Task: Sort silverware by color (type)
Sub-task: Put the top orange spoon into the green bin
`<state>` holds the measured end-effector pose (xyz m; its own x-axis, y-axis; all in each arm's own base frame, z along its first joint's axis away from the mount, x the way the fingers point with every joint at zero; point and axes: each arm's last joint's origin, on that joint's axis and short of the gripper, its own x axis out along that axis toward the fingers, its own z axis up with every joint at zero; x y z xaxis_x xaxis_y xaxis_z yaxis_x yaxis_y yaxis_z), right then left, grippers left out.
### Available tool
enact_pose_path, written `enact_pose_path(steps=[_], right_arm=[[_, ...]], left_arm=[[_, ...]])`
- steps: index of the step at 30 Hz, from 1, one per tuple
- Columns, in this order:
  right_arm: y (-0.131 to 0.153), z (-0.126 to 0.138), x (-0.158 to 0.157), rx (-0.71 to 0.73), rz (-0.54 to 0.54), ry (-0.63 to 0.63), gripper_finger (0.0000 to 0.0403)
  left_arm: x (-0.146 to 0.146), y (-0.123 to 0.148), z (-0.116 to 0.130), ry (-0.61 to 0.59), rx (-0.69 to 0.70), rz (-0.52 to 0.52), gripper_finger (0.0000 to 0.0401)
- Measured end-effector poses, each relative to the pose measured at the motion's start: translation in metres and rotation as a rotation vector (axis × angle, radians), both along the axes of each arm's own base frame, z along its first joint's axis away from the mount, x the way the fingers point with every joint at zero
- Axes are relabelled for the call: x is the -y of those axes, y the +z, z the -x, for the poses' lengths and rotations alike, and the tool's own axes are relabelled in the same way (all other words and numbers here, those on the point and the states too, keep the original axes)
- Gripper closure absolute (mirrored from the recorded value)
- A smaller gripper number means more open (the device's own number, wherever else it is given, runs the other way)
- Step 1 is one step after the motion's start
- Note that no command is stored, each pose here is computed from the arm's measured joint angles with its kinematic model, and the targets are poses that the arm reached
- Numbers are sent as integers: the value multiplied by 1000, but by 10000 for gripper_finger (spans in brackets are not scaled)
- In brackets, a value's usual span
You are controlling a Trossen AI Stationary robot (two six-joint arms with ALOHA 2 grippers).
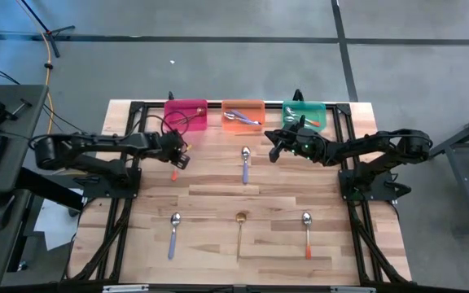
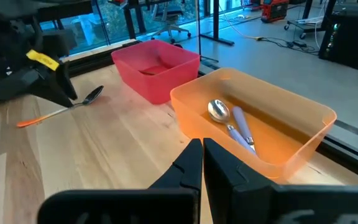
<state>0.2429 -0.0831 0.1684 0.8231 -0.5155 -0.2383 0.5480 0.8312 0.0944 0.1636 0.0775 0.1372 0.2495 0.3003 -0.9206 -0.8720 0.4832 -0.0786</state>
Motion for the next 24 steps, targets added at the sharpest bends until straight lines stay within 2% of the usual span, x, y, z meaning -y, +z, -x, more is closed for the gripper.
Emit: enact_pose_path(steps=[8,11,15,18,21,24], right_arm=[[0,0,0,10,-16,-3,403],[0,0,0,12,-19,-4,403],[0,0,0,10,-21,3,403],[0,0,0,10,-22,3,403],[0,0,-1,13,-33,13,403],[-1,-1,-2,31,-76,50,403]], left_arm=[[-1,-15,1,-19,-43,-6,302],[-1,-16,1,-48,-48,-18,327],[-1,-15,0,-89,-43,-21,381],[-2,-14,0,-126,-25,-24,393],[-3,-13,-7,-176,34,-55,396],[-1,-15,-14,-252,209,-64,398]])
